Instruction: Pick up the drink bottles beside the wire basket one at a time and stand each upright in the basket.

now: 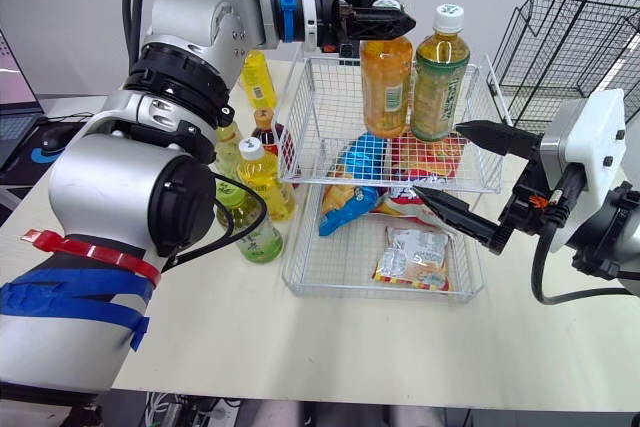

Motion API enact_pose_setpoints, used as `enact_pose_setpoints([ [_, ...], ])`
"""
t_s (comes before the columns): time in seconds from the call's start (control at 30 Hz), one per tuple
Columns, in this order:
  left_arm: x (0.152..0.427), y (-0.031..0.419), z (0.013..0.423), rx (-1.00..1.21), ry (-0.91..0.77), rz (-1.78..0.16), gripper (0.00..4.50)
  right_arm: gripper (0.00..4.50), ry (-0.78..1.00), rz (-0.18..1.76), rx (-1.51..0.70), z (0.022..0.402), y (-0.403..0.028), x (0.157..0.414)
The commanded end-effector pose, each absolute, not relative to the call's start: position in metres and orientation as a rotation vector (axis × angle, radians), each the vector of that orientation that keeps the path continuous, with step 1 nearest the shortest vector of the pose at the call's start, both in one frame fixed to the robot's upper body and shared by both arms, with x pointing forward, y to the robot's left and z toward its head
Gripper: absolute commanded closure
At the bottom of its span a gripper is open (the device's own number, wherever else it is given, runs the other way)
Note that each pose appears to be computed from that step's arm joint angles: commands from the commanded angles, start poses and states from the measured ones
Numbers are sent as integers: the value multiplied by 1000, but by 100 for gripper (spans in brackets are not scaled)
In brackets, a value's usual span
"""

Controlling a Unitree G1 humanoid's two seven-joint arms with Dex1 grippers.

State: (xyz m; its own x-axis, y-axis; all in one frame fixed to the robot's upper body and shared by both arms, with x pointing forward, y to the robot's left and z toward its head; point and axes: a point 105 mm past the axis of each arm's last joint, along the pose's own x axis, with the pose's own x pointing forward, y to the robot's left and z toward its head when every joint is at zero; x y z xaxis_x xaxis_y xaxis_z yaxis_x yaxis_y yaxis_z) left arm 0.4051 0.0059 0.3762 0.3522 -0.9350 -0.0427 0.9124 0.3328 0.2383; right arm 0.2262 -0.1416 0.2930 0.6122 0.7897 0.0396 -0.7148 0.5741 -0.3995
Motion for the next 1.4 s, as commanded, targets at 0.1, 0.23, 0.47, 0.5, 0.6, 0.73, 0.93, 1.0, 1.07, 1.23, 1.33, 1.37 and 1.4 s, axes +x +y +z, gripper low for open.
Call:
enact_pose_setpoints([
  [0.1, 390, 23, 413, 268, -199, -1234, 40, 0, -283, 841, -417, 306, -146, 222],
  [0.23, 381, 49, 419, 285, -196, -1276, 2, 0, -321, 756, -471, 317, -157, 226],
  [0.47, 364, 97, 421, 308, -190, -1288, 2, 0, -317, 747, -474, 319, -163, 227],
  [0.5, 364, 104, 418, 320, -189, -1269, 2, 0, -314, 750, -472, 319, -163, 227],
  [0.6, 357, 132, 414, 275, -199, -1208, 2, 0, -300, 785, -464, 315, -161, 228],
  [0.73, 343, 175, 405, 233, -178, -1072, 2, 0, -273, 833, -456, 308, -157, 232],
  [0.93, 330, 233, 366, 230, -91, -809, 2, 0, -262, 904, -431, 303, -152, 243],
  [1.0, 329, 252, 346, 238, -61, -732, 2, 0, -273, 929, -420, 305, -148, 249],
  [1.07, 328, 268, 325, 226, -35, -667, 2, 0, -287, 952, -408, 308, -145, 253],
  [1.23, 333, 285, 295, 202, -38, -575, 2, 0, -293, 983, -398, 311, -141, 256],
  [1.33, 340, 287, 278, 168, -36, -557, 2, 0, -282, 1002, -401, 310, -139, 252],
  [1.37, 343, 285, 273, 163, -35, -555, 2, 0, -277, 1009, -401, 309, -138, 250],
  [1.4, 345, 284, 271, 161, -36, -554, 2, 0, -273, 1012, -401, 309, -137, 249],
])
